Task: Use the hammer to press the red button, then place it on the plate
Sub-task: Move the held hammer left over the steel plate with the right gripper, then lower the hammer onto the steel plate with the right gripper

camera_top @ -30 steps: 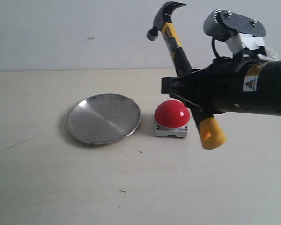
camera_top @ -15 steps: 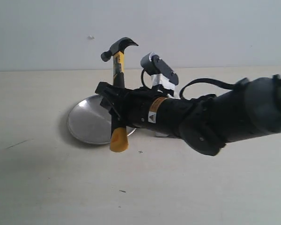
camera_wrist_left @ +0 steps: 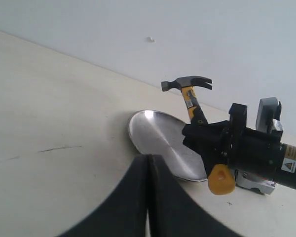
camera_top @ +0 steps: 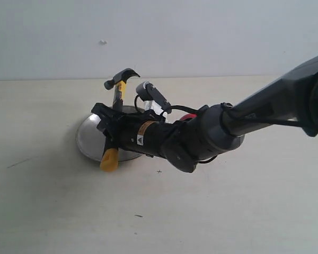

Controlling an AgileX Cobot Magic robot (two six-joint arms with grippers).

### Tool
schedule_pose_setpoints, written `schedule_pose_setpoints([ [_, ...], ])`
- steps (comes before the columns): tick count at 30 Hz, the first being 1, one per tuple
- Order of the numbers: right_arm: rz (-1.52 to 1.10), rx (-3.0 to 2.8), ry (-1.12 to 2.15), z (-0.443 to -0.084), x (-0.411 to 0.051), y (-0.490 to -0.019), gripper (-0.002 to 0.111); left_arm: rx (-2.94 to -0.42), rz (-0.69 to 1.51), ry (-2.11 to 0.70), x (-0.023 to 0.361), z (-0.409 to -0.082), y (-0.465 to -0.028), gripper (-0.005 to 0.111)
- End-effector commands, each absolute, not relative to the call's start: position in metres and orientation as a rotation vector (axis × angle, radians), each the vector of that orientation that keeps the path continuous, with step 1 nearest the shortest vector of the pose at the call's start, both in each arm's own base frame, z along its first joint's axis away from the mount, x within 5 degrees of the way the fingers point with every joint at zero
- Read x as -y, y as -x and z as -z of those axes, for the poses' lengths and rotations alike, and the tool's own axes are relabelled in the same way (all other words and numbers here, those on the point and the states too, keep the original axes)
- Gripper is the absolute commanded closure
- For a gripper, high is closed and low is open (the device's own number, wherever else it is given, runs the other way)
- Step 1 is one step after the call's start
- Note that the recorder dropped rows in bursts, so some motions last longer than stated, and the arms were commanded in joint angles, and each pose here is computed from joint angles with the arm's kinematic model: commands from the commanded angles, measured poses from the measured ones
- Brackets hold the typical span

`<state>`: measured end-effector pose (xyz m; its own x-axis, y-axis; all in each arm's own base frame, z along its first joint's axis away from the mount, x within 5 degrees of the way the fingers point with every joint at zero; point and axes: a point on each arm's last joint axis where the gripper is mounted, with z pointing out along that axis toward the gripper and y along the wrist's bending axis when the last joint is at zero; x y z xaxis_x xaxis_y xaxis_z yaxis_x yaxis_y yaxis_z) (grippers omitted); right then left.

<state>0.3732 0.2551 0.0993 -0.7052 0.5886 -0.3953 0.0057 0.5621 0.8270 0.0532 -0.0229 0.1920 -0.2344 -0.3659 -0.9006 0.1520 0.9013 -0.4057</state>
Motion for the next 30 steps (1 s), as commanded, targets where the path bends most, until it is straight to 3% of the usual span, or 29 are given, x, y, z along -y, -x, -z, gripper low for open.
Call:
schedule_pose_setpoints([
  [1,-1.219,-2.035,-0.413,-0.107,-0.266,-0.38,0.108,-1.744,0.487,0.16,0.023,-0.191,-0.053,0.107],
  [30,-1.011,-2.219,-0.442,-0.086,-0.264,-0.379,0.108,-1.744,0.487,0.16,0.023,-0.191,-0.053,0.107],
])
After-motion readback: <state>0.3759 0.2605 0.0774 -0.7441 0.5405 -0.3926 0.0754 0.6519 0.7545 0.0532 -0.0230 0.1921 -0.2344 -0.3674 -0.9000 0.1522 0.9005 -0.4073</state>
